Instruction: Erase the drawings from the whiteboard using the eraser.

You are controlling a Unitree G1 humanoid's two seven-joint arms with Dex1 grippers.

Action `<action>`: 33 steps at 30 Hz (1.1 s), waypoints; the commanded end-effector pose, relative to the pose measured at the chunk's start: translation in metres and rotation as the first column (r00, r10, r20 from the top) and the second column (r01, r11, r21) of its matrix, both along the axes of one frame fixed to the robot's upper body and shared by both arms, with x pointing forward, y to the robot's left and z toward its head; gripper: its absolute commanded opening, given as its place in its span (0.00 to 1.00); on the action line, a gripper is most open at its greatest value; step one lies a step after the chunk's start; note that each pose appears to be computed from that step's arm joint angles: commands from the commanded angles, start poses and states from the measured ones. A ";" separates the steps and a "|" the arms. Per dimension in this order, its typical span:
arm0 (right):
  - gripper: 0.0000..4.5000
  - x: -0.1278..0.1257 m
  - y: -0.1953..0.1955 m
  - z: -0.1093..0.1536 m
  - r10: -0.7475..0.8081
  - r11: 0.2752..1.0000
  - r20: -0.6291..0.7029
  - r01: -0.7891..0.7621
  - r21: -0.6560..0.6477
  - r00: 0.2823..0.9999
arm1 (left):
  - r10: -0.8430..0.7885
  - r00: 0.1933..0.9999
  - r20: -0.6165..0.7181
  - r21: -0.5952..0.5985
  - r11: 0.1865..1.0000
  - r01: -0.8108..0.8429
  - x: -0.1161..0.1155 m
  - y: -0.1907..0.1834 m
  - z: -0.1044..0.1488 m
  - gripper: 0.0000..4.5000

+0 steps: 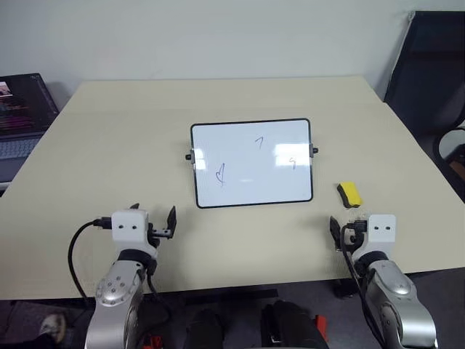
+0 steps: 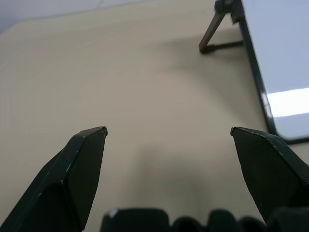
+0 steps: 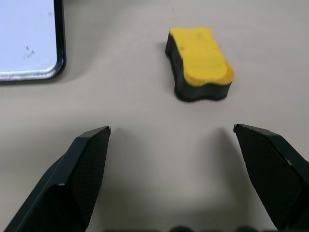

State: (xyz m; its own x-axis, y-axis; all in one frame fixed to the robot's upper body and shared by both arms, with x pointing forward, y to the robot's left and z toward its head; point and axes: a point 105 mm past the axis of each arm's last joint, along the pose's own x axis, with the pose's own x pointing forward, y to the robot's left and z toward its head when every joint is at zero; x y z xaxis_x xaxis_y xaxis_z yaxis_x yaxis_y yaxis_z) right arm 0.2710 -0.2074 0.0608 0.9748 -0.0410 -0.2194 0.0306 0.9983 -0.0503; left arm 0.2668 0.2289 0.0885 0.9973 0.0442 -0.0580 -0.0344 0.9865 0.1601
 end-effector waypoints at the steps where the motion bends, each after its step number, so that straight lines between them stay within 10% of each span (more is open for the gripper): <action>1: 0.99 0.004 0.003 0.015 0.012 1.000 0.057 -0.011 -0.010 0.998 | -0.013 0.997 0.072 0.019 1.000 0.011 0.003 -0.002 0.022 1.00; 33: 0.99 0.010 -0.028 0.035 -0.063 0.995 0.121 0.072 -0.066 0.991 | -0.096 0.983 0.156 -0.023 0.995 0.101 0.041 -0.028 0.029 1.00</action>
